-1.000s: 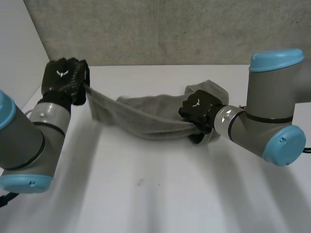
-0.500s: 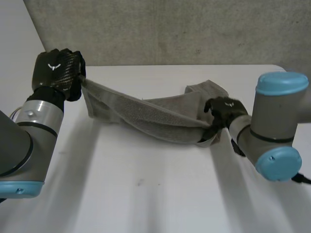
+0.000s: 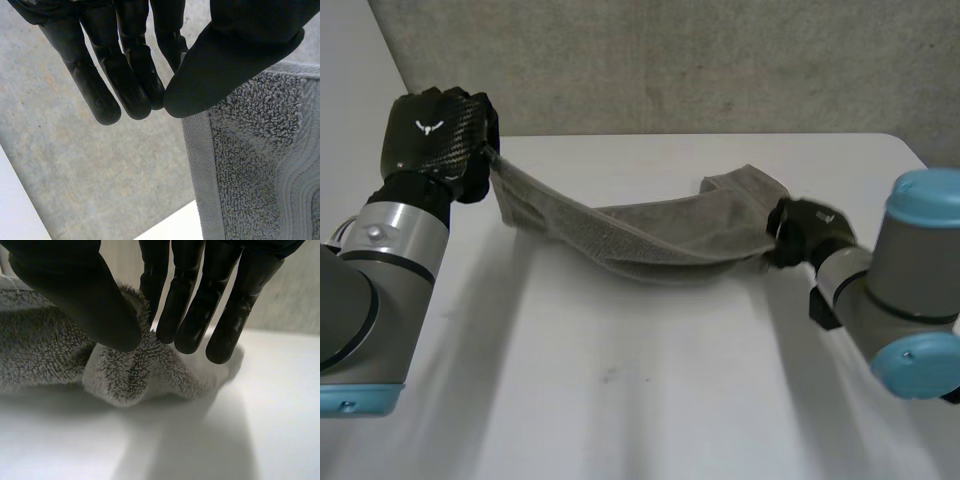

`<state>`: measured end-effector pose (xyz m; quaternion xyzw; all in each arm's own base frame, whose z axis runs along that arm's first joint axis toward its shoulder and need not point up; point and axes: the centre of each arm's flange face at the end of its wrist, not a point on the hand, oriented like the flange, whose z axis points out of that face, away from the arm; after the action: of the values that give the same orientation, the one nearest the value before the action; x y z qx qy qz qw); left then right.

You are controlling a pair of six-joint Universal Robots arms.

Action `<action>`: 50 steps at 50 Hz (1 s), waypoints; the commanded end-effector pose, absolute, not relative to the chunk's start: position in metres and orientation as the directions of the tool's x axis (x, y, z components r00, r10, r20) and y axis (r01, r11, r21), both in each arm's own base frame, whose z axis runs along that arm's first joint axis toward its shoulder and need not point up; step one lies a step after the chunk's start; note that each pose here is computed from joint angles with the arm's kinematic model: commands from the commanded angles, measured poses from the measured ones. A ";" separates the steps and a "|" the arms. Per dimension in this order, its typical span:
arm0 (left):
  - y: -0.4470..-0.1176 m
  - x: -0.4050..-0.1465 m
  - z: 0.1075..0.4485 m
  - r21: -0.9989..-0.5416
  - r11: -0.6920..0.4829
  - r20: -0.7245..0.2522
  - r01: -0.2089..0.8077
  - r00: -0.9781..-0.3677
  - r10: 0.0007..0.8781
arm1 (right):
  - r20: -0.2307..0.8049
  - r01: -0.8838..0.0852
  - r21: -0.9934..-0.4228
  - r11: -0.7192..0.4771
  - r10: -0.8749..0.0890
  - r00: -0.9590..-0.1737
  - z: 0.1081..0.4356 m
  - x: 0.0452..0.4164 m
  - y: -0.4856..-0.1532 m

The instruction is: Fold the laundry

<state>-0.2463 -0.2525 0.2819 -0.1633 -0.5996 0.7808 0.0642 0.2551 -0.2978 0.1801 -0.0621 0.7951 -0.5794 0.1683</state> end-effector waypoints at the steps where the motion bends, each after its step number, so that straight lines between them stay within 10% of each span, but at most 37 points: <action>1: -0.243 -0.244 0.300 -0.946 -0.316 -0.173 0.075 -0.940 0.294 | -0.209 0.136 -0.960 0.246 -0.303 -0.930 0.214 0.247 -0.300; 9: -0.226 -0.254 0.301 -0.951 -0.301 -0.174 0.067 -0.923 0.344 | -0.219 0.144 -0.954 0.264 -0.282 -0.934 0.204 0.242 -0.296; 16: -0.212 -0.248 0.333 -0.925 -0.378 -0.163 0.027 -0.929 0.333 | -0.099 0.174 -0.965 -0.197 -0.341 -0.935 0.344 0.223 -0.297; 21: -0.211 -0.246 0.342 -0.916 -0.401 -0.161 0.018 -0.932 0.325 | 0.027 0.057 -0.984 -0.168 -0.457 -0.889 0.368 0.236 -0.296; 28: -0.213 -0.246 0.327 -0.933 -0.359 -0.166 0.039 -0.929 0.330 | 0.055 -0.137 -0.985 0.108 -0.552 -0.832 0.310 0.257 -0.309; 37: -0.223 -0.251 0.295 -0.955 -0.283 -0.188 0.089 -0.920 0.343 | 0.310 -0.512 -0.831 0.218 -0.583 -0.751 0.204 0.265 -0.330; 50: -0.254 -0.239 0.274 -0.966 -0.219 -0.197 0.136 -0.938 0.287 | 0.213 -0.344 -0.906 0.247 -0.438 -0.874 0.228 0.244 -0.307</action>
<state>-0.2466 -0.2382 0.2846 -0.1776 -0.6081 0.7709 0.0664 0.2576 -0.3270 0.2022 -0.3165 0.7949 -0.5176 0.0117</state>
